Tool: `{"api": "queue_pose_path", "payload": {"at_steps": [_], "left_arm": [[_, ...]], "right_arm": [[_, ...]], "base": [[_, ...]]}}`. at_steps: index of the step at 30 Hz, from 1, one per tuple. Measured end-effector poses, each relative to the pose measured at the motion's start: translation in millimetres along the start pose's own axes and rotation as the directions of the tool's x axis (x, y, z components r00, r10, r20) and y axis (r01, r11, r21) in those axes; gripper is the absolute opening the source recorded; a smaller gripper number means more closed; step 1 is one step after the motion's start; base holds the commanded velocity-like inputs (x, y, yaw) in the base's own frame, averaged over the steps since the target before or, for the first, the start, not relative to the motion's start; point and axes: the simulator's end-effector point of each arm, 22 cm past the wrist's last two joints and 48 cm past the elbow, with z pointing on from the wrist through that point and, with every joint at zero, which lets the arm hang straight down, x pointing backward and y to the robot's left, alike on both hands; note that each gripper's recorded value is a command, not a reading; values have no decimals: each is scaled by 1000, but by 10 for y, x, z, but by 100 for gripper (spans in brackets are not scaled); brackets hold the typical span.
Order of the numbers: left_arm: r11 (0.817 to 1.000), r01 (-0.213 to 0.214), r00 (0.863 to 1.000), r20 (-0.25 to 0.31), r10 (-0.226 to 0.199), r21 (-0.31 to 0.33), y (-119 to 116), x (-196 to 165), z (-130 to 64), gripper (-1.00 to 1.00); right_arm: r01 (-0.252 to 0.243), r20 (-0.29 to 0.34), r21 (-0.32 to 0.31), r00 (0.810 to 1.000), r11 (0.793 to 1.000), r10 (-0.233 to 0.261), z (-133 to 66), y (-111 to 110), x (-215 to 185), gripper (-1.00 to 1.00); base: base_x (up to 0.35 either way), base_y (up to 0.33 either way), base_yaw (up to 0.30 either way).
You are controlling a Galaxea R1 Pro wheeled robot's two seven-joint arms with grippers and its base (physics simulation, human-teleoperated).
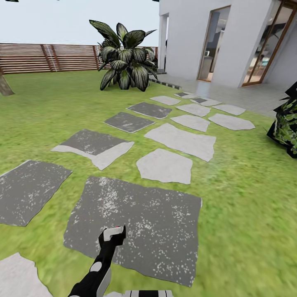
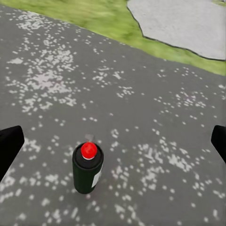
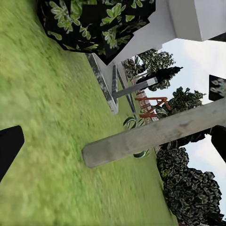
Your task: In the garden, pick up the pesticide atomizer on the floor and spray pesticide onto both trees until each tree trunk is fully covered.
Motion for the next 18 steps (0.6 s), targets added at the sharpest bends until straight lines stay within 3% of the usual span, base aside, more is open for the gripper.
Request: {"api": "queue_pose_path", "payload": {"at_steps": [18], "left_arm": [[1000,-3,999,-42,3,-9,60,258,37,100]], "right_arm": [[42,-10,-23,999,999,-42,-11,126,67,100]], "base": [[2,0,0]]}}
